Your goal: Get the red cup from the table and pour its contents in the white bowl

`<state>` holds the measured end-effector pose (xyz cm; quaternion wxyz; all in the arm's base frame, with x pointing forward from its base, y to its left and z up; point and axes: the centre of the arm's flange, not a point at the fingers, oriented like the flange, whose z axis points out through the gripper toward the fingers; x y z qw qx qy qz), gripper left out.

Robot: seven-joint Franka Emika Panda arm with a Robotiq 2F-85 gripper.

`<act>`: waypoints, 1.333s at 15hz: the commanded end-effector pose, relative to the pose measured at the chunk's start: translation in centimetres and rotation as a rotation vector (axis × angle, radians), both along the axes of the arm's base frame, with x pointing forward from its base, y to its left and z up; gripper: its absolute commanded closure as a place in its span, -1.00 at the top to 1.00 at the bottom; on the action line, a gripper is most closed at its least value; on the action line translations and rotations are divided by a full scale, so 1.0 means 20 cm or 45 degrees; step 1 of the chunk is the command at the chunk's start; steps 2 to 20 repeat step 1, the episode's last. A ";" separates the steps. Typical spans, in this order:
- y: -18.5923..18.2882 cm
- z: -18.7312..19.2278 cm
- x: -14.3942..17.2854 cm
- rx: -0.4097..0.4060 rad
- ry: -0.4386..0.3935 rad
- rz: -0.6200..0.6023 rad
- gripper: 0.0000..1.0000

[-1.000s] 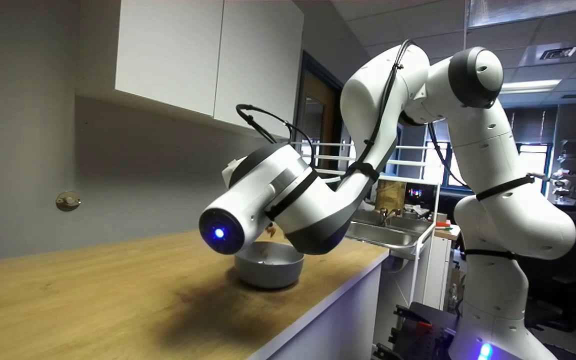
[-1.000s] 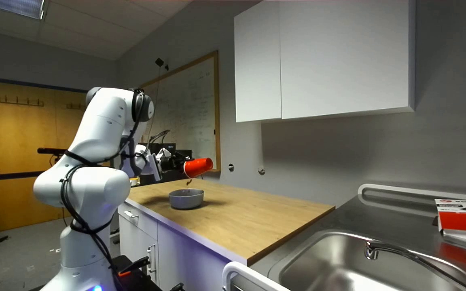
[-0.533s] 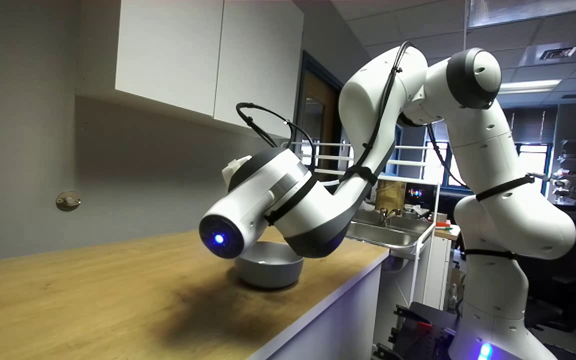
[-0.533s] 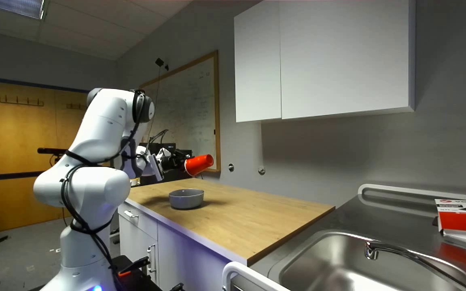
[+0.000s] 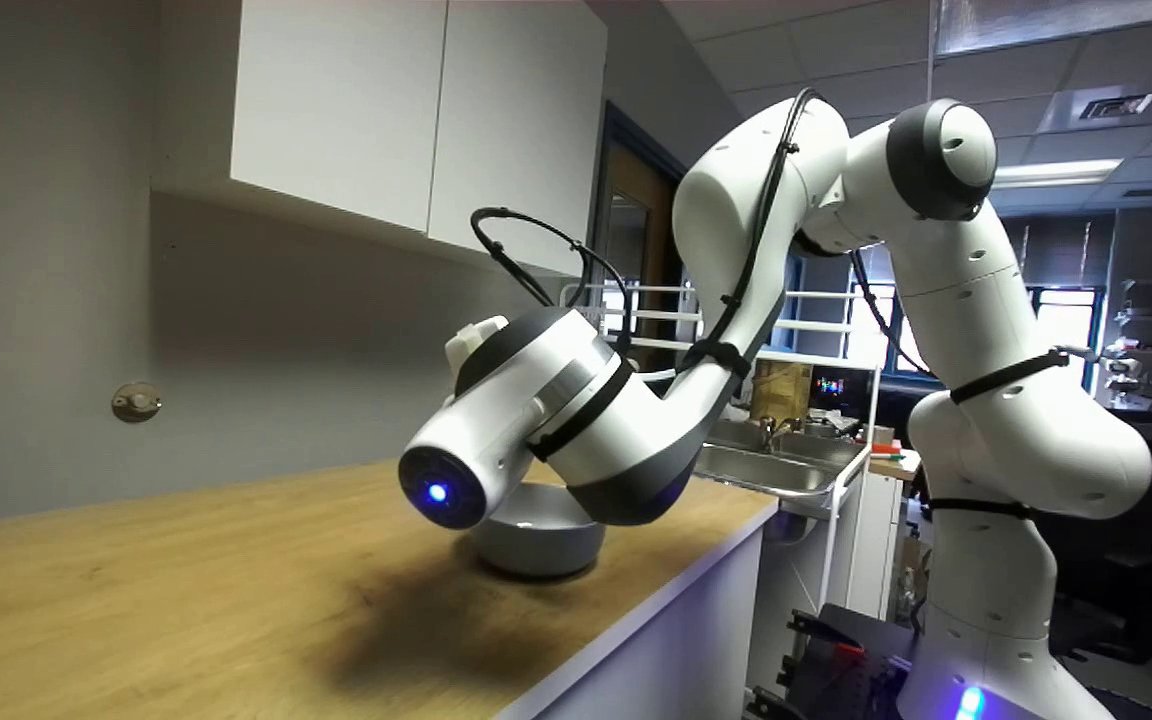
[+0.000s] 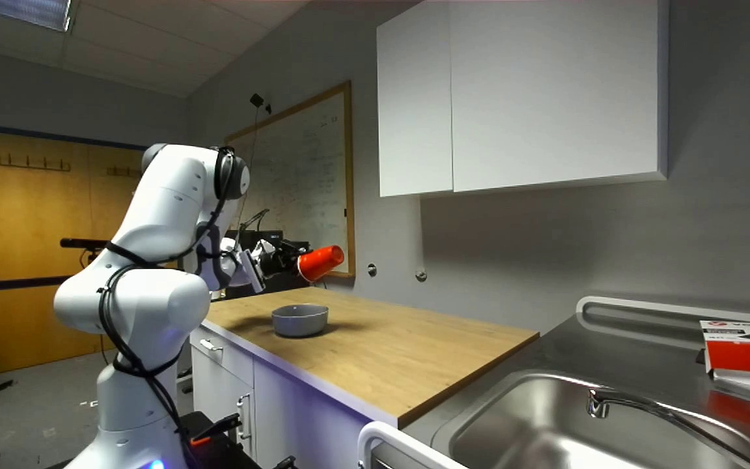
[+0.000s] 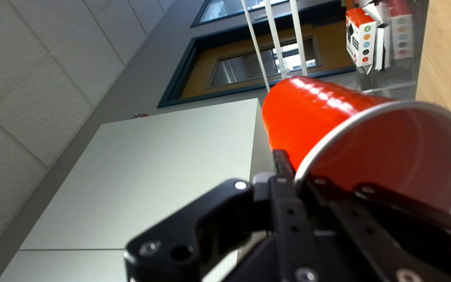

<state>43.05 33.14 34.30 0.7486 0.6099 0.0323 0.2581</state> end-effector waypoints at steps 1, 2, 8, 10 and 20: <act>0.01 0.01 0.01 0.017 -0.013 -0.044 -0.99; 0.01 0.01 0.01 0.017 -0.013 -0.044 -0.99; 0.01 0.01 0.01 0.017 -0.013 -0.044 -0.99; 0.01 0.01 0.01 0.017 -0.013 -0.044 -0.99; 0.01 0.01 0.01 0.017 -0.013 -0.044 -0.99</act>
